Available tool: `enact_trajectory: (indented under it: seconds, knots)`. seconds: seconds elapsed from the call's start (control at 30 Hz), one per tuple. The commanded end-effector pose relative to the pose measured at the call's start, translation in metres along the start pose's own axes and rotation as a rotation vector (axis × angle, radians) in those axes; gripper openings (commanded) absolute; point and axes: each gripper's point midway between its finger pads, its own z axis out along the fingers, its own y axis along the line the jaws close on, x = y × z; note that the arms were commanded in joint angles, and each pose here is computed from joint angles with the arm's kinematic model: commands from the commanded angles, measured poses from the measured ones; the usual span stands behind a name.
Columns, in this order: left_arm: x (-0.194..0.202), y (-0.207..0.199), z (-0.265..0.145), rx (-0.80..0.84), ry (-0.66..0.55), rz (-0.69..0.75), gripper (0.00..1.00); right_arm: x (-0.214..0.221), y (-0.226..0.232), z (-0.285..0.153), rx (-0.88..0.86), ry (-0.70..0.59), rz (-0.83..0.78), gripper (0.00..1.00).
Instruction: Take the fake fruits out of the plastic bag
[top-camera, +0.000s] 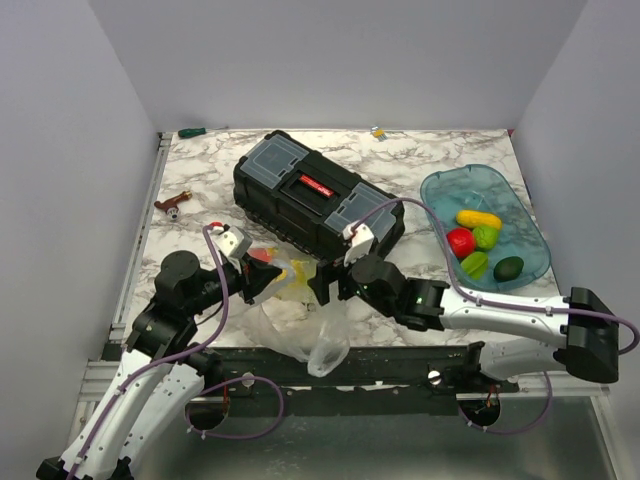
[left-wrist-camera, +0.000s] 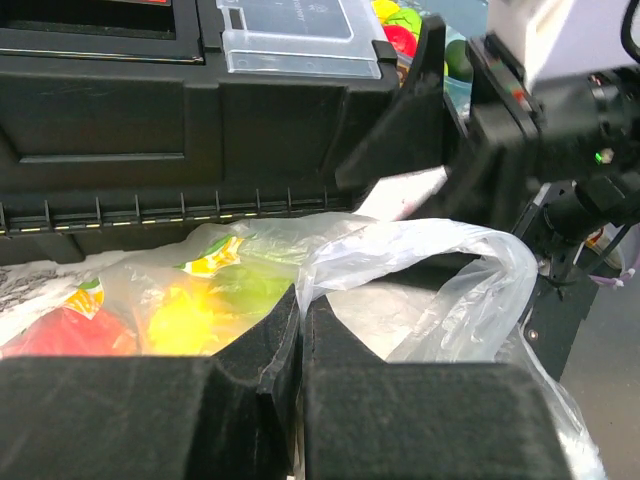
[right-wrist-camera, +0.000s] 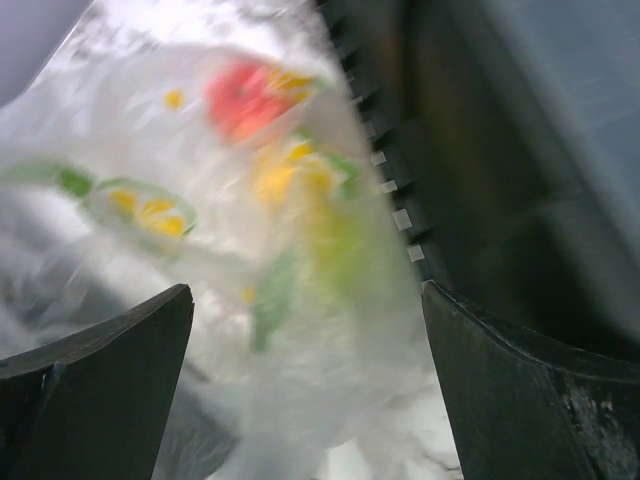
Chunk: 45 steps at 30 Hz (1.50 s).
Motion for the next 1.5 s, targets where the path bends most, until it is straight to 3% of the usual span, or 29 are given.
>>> enact_trajectory:
  seconds: [0.0,0.27,0.37,0.5,0.7,0.87,0.97,1.07,1.13,1.2,1.3,1.37,1.47]
  knots:
    - [-0.008,0.001,-0.002,-0.011,-0.022,0.013,0.0,-0.031,-0.061,-0.002,0.252,-0.124,0.084,0.99]
    - [-0.007,0.0,-0.001,-0.003,-0.016,0.01,0.0,-0.057,-0.156,0.001,0.453,-0.169,0.15,1.0]
    - [-0.007,0.0,-0.001,-0.004,-0.016,0.009,0.0,-0.064,-0.175,-0.005,0.52,-0.128,0.124,1.0]
    - [-0.007,0.0,-0.002,-0.007,-0.018,0.012,0.0,-0.068,-0.127,-0.009,0.254,-0.063,0.082,0.97]
    - [-0.007,0.0,-0.001,-0.004,-0.013,0.006,0.0,-0.059,-0.005,-0.049,-0.268,-0.06,0.033,0.96]
    - [-0.006,0.001,0.001,-0.002,-0.006,0.003,0.0,-0.026,0.052,-0.047,-0.467,0.033,0.077,0.87]
    - [-0.006,0.002,0.001,-0.006,-0.004,0.002,0.0,0.004,0.07,-0.029,-0.424,0.085,0.015,0.83]
    - [-0.006,0.002,0.001,-0.008,-0.007,0.004,0.0,0.032,0.063,0.002,-0.288,0.154,-0.036,0.69]
    - [-0.006,0.002,0.001,-0.009,-0.006,0.003,0.0,0.049,0.053,0.021,-0.173,0.176,-0.097,0.67]
    - [-0.006,0.002,0.0,-0.01,-0.009,0.004,0.0,0.062,0.043,0.037,-0.079,0.196,-0.139,0.58]
    - [-0.006,0.002,0.0,-0.01,-0.009,0.004,0.0,0.071,0.026,0.054,0.053,0.164,-0.166,0.48]
    - [-0.007,0.002,-0.001,-0.011,-0.014,0.007,0.0,0.073,0.022,0.06,0.089,0.159,-0.168,0.39]
    - [-0.008,0.001,-0.001,-0.011,-0.016,0.01,0.0,0.073,0.03,0.063,0.054,0.133,-0.13,0.38]
